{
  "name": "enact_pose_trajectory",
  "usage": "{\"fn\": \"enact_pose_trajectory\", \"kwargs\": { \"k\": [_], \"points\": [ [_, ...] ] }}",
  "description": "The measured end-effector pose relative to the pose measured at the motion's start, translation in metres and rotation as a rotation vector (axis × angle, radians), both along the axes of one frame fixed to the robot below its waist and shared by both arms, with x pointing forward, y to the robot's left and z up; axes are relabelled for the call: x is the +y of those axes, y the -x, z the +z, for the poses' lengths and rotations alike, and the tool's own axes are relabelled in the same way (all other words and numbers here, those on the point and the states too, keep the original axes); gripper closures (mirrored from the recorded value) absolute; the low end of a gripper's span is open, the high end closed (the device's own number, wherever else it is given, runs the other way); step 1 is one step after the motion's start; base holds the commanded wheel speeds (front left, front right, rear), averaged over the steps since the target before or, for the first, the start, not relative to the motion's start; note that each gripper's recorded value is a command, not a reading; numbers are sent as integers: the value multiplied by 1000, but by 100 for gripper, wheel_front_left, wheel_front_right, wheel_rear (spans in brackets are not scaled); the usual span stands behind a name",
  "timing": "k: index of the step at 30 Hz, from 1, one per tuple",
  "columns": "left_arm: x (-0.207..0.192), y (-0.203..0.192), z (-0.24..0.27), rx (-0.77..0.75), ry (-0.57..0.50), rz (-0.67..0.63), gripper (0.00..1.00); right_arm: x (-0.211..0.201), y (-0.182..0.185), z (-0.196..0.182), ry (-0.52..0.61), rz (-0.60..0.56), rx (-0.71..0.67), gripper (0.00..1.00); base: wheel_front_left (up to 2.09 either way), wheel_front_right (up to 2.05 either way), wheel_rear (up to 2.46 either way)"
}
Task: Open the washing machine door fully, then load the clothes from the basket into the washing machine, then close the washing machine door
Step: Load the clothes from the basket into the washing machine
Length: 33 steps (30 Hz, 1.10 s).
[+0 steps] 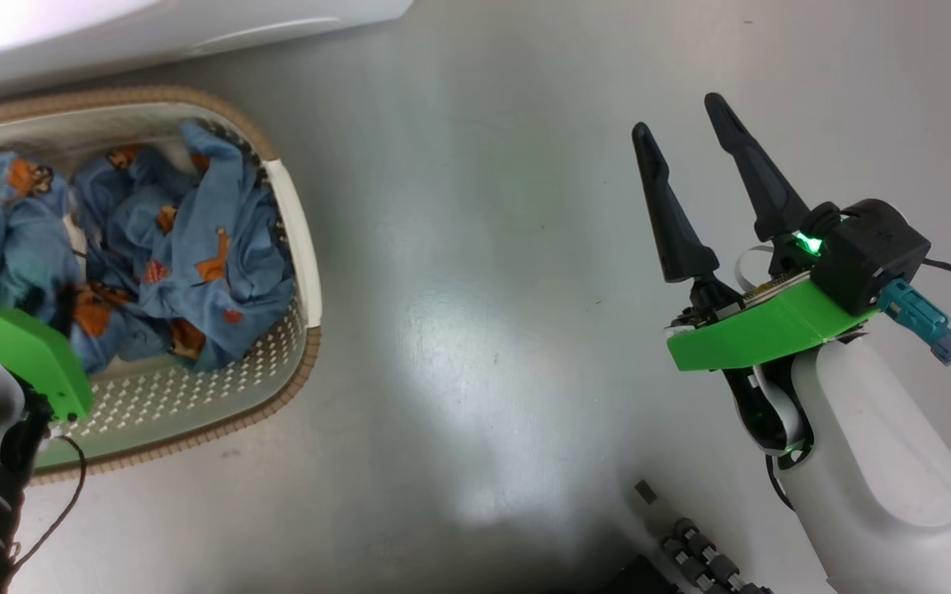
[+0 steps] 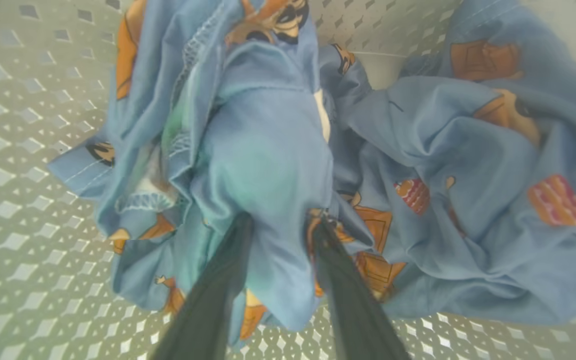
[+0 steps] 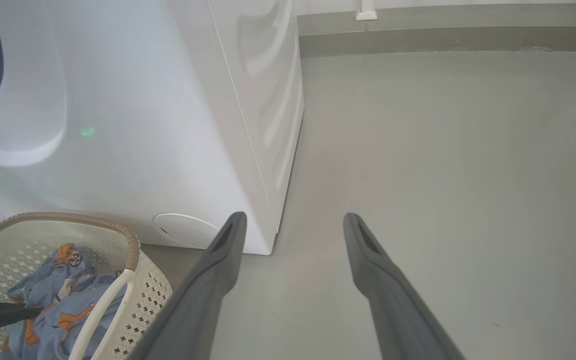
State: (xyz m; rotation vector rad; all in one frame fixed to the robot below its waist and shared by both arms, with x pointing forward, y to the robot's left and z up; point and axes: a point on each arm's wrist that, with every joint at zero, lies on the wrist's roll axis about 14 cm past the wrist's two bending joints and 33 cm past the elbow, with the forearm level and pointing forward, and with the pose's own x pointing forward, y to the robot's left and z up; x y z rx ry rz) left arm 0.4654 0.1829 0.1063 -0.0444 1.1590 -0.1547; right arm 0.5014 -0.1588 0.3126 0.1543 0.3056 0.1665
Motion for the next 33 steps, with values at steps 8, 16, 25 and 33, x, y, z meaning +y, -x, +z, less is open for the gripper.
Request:
{"fn": "enact_pose_trajectory", "kwargs": {
  "k": [8,16,25,33],
  "points": [
    [-5,-7,14,-31,20,27,100,-2,-1,14,3,-4,-27,0,0,0,0],
    [-12,-6,46,-131,75,113,100,0,-5,45,-8,-5,-89,0,0,0,0],
    [-6,-5,99,-275,110,151,100,-4,11,75,-17,-11,-125,0,0,0,0],
    [-2,-1,150,-396,147,172,100,-5,30,97,-24,-15,-148,0,0,0,0]
  ]
}}
